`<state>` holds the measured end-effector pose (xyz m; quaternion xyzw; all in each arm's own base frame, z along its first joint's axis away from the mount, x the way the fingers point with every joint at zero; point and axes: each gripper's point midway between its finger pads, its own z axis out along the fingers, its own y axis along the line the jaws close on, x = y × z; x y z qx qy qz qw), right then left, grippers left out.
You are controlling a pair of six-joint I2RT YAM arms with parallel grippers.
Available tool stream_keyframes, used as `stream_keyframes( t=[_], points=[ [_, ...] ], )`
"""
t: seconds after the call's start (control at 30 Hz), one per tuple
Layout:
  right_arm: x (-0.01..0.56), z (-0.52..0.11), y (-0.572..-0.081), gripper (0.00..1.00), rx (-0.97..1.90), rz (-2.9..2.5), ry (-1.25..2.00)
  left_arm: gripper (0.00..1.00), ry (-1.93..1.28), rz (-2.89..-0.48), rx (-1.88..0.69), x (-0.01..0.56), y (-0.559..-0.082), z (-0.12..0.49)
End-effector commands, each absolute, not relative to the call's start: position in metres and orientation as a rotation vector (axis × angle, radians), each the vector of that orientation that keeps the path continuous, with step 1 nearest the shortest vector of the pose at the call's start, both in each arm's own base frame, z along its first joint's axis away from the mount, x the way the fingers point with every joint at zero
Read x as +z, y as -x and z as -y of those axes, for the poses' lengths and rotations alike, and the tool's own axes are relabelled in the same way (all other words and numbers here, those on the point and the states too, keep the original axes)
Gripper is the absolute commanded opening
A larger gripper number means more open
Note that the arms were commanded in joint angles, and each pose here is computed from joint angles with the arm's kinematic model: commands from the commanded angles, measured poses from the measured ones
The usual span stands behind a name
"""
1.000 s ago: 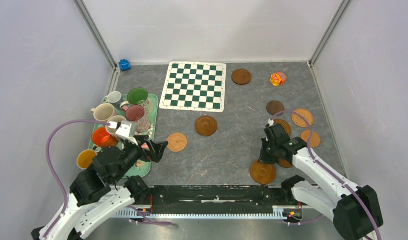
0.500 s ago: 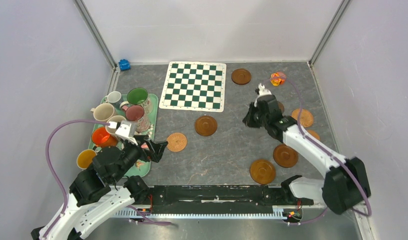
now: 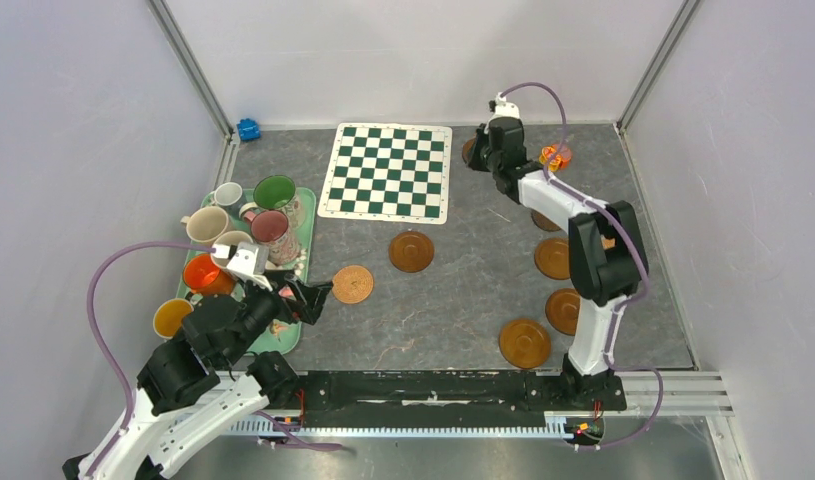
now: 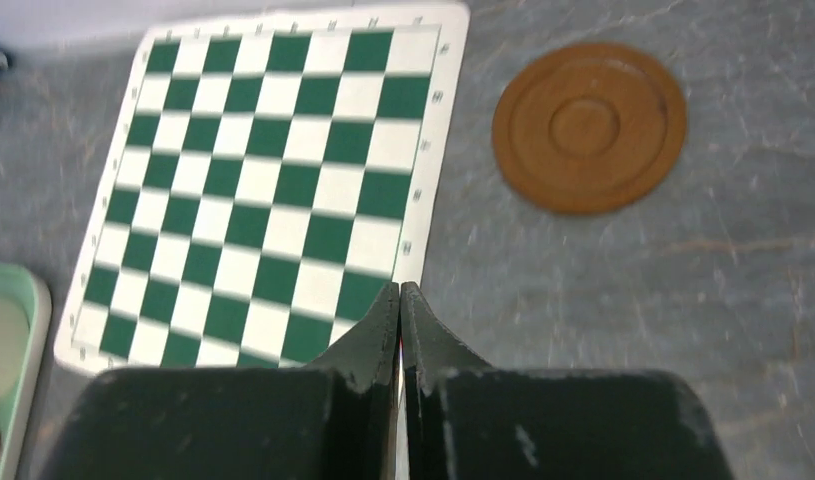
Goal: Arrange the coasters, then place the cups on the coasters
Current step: Move the coaster to the center of the board.
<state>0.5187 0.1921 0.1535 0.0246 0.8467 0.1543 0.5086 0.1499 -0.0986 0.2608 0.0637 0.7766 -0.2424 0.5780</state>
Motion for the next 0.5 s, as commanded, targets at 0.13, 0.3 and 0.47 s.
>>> stream_keyframes(
  t=[0.13,0.3,0.47],
  points=[
    [0.134,-0.167,-0.616,0.0,0.48,-1.929,-0.328,1.0,-0.127,-1.799,-0.54,0.265,-0.155,0.095],
    [0.127,-0.165,-0.652,0.0,0.439,-1.903,-0.34,1.0,-0.091,-1.775,-0.538,0.268,-0.154,0.088],
    [0.111,-0.147,-0.661,0.0,0.325,-1.922,-0.428,1.0,-0.102,-1.792,-0.529,0.265,-0.155,0.091]
  ],
)
